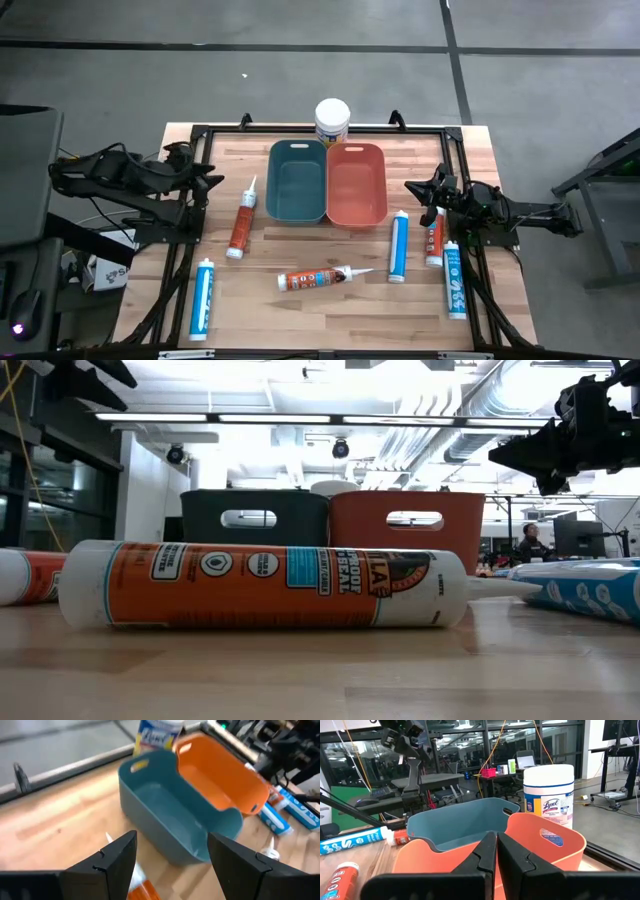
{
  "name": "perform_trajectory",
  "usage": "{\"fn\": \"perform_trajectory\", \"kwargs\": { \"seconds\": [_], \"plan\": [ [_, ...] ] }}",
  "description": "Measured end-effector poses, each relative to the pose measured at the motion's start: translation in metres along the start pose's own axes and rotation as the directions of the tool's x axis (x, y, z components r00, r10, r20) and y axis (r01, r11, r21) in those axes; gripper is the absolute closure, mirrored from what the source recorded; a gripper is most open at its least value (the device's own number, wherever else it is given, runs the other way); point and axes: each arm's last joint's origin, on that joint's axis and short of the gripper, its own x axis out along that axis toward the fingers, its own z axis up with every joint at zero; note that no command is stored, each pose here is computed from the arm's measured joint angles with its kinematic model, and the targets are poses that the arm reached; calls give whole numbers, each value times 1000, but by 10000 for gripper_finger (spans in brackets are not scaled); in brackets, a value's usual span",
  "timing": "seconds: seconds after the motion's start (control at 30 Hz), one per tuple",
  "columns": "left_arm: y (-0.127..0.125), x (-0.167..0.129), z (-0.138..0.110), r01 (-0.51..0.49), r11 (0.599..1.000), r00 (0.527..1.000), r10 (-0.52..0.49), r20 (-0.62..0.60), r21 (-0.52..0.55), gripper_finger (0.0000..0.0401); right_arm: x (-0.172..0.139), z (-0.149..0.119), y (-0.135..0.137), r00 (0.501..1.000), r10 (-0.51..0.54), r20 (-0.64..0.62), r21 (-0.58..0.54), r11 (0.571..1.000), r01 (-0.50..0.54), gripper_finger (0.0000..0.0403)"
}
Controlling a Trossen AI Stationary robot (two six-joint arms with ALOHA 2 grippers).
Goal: Pick & place silicon tubes, Sealant and Lysol wipes
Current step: Put the top left orange sealant into the blue bin
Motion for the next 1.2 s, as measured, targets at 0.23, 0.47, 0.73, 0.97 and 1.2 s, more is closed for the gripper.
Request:
{"fn": "perform_trajectory", "kwargs": {
  "seconds": [0.23,0.47,0.73,0.97,1.2],
  "plan": [
    [-1,11,-11,-162,980,976,141,-166,-119,163,0,0,0,1000,0,0,0,1000,0,391],
    [-6,23,-22,-348,928,899,289,-330,-135,163,0,0,0,1000,0,0,0,1000,0,391],
    [-32,56,-32,-445,895,807,393,-441,-16,163,0,0,0,1000,0,0,0,1000,0,391],
    [-54,85,-44,-472,881,736,417,-533,37,163,0,0,0,1000,0,0,0,1000,0,391],
    [-55,105,-48,-505,863,719,425,-550,6,163,0,0,0,1000,0,0,0,1000,0,391]
  ]
}}
